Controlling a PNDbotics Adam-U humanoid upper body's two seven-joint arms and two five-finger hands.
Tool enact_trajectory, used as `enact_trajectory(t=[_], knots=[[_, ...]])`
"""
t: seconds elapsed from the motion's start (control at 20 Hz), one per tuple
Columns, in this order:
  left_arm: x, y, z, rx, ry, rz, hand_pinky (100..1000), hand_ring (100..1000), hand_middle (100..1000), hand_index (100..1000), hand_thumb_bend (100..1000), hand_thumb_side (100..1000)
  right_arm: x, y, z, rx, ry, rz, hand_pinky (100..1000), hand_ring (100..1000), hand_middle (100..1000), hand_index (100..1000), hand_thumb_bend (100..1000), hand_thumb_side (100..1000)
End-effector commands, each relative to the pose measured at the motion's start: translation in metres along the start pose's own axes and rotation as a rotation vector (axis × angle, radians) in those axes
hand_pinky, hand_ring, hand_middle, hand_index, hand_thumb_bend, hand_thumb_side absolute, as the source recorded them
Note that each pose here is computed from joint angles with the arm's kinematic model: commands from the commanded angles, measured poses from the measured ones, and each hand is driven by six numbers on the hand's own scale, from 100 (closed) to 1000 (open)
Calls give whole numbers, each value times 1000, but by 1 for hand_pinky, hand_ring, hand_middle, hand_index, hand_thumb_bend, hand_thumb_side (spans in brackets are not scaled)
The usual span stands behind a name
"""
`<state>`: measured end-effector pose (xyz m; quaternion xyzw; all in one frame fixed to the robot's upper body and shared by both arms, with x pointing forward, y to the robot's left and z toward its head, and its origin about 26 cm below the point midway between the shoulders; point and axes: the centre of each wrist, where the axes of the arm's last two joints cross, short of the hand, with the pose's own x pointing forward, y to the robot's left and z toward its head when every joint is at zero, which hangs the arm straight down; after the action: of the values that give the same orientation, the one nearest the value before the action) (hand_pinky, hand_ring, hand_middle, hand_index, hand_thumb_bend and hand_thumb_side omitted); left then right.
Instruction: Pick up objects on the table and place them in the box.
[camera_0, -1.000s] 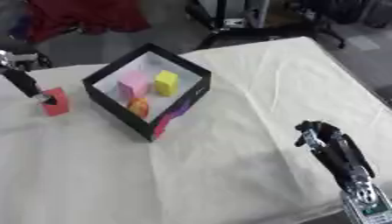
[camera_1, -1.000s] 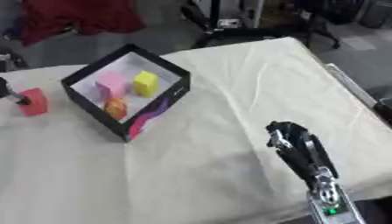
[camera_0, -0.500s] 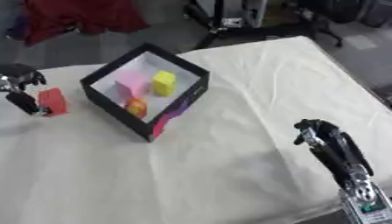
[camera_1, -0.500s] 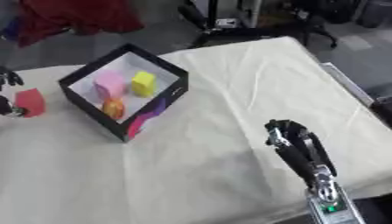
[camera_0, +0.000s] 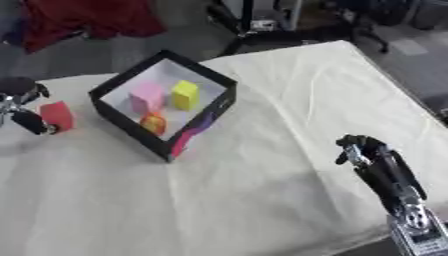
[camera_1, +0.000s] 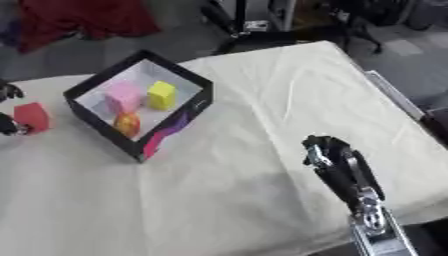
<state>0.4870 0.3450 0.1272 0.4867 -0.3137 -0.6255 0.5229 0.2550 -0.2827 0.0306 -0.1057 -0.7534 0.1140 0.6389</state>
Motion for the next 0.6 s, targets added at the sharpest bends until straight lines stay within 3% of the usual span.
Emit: enact_trajectory(t=[0.05, 0.3, 0.45, 0.6], knots=[[-12, 10, 2, 34, 33, 12, 738, 696, 775, 871, 419, 358, 8, -1, -5, 7, -35, 3, 710, 512, 418, 630, 100, 665], [-12, 4, 2, 27, 36, 29, 731, 679, 759, 861, 396, 344, 11, 1, -9, 13, -48, 0, 710, 512, 418, 630, 100, 671], [-13, 6, 2, 51, 34, 24, 657, 540, 595, 747, 300, 255, 12, 1, -9, 13, -50, -1, 709, 512, 418, 630, 100, 669], [-18, 19, 5, 101, 26, 19, 622, 487, 505, 668, 249, 218, 11, 0, -9, 12, -48, 0, 709, 512, 418, 630, 100, 665]])
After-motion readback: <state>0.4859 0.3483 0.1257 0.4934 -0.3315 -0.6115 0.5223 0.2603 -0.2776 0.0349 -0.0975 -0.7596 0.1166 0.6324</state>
